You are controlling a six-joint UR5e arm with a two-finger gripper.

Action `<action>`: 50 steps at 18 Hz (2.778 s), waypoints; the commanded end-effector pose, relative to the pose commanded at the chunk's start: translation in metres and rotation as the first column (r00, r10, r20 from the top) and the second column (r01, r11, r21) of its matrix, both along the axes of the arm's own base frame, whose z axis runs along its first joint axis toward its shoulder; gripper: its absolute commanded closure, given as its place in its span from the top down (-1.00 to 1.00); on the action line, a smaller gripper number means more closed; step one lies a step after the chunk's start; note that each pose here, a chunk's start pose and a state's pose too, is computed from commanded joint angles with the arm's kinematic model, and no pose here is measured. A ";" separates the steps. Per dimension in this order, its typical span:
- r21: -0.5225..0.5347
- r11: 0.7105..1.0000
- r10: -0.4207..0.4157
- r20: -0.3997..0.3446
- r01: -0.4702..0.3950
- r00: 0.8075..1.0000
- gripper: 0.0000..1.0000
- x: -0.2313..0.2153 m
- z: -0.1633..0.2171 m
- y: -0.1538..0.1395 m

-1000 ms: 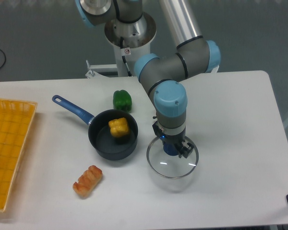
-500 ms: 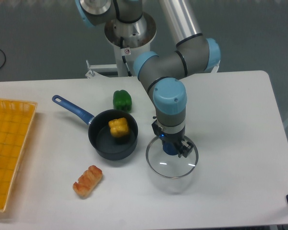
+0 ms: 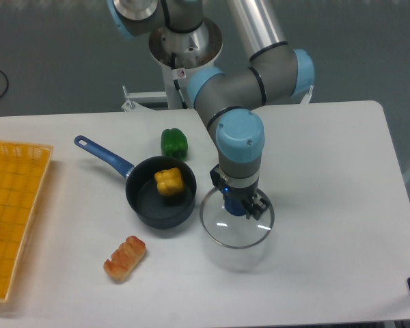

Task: Close the pot lid
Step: 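Lift the glass lid and carry it over the blue saucepan, then lower the glass lid onto the saucepan rim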

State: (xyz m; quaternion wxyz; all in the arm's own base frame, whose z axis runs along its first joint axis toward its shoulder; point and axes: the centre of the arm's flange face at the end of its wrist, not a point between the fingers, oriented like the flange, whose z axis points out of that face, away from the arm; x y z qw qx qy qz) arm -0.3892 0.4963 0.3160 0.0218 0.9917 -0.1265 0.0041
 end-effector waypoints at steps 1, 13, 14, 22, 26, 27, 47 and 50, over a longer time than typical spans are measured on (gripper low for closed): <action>-0.003 1.000 0.012 0.005 -0.012 1.000 0.13 0.006 0.001 0.004; -0.012 1.000 -0.005 0.001 0.005 1.000 0.13 0.090 0.028 0.036; -0.009 1.000 -0.005 -0.001 0.005 1.000 0.13 0.098 0.028 0.040; -0.037 0.999 -0.036 -0.043 0.035 0.998 0.13 0.134 0.014 0.043; -0.046 0.998 -0.054 -0.048 0.052 0.997 0.13 0.148 0.007 0.043; -0.041 0.998 -0.057 -0.052 0.055 0.997 0.13 0.150 0.011 0.043; -0.078 0.994 -0.073 -0.045 0.070 0.996 0.13 0.177 -0.025 0.034; -0.077 0.995 -0.073 -0.045 0.070 0.996 0.13 0.177 -0.025 0.033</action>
